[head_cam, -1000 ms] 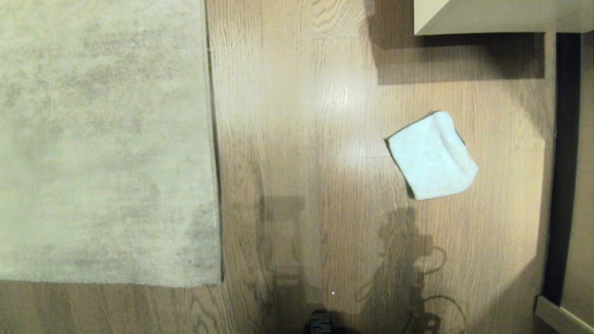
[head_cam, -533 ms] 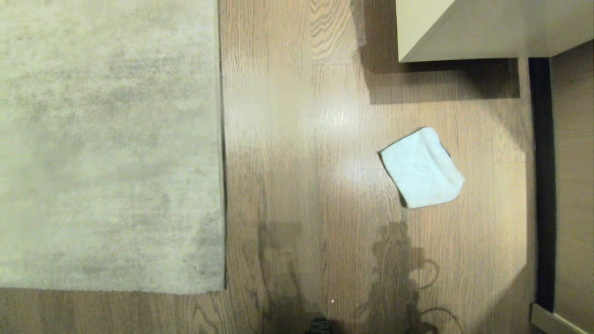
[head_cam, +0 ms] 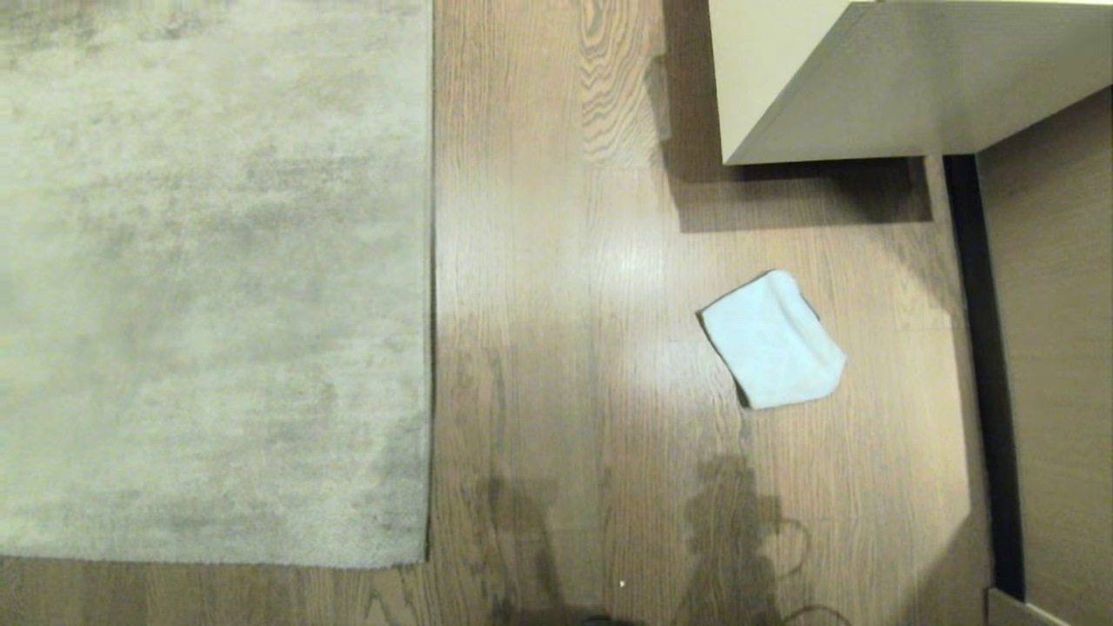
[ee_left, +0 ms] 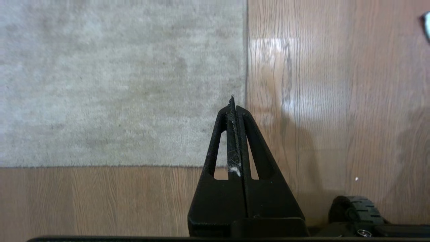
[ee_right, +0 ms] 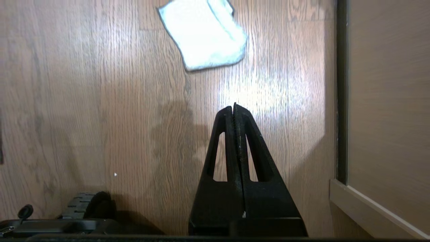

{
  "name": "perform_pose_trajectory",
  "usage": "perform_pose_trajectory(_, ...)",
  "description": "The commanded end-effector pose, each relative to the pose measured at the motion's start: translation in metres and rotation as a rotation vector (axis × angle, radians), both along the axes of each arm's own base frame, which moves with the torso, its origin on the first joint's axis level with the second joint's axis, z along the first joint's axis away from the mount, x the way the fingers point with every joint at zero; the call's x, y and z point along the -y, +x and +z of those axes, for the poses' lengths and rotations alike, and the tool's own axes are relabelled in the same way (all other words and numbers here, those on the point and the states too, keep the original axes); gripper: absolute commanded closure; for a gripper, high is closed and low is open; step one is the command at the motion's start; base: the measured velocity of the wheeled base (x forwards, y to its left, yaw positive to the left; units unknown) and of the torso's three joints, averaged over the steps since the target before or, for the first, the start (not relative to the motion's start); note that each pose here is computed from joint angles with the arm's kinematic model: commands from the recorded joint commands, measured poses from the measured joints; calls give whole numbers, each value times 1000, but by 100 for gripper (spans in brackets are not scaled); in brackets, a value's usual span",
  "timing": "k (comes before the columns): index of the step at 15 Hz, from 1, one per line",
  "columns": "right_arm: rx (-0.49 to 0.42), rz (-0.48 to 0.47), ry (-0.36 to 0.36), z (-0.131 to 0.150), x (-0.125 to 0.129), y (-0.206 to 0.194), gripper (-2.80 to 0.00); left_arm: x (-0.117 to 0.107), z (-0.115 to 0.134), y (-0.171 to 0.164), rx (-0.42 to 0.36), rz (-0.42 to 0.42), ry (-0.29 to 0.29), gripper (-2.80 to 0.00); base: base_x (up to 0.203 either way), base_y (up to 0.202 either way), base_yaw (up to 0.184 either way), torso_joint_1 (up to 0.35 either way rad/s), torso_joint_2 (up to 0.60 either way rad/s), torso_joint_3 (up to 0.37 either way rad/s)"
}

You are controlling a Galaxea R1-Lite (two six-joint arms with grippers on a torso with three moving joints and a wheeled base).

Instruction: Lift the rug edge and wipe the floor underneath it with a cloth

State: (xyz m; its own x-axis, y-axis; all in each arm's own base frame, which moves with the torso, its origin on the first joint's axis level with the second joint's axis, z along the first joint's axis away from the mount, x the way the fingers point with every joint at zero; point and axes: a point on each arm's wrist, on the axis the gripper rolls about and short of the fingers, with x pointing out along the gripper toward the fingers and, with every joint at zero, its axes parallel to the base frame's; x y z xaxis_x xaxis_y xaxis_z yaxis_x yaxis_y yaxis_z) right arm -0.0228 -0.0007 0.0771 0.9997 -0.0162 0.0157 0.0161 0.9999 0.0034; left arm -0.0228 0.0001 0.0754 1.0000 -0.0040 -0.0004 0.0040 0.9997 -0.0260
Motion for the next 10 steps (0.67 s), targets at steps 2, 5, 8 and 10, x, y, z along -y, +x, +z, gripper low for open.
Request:
perform_pose_trajectory(2,-2,1,0,0,0,0,0,0,0,0,-1,1,0,0,0,0,0,4,4,205)
perform_pose_trajectory(5,0,1,0,0,0,0,0,0,0,0,-1,1,-2,0,0,0,0,2,2,198)
perform_pose_trajectory(8,1,1,0,0,0,0,0,0,0,0,0,1,-2,0,0,0,0,5,4,203)
perform_pose_trajectory(10,0,1,0,0,0,0,0,0,0,0,0,1,-2,0,0,0,0,5,2,205)
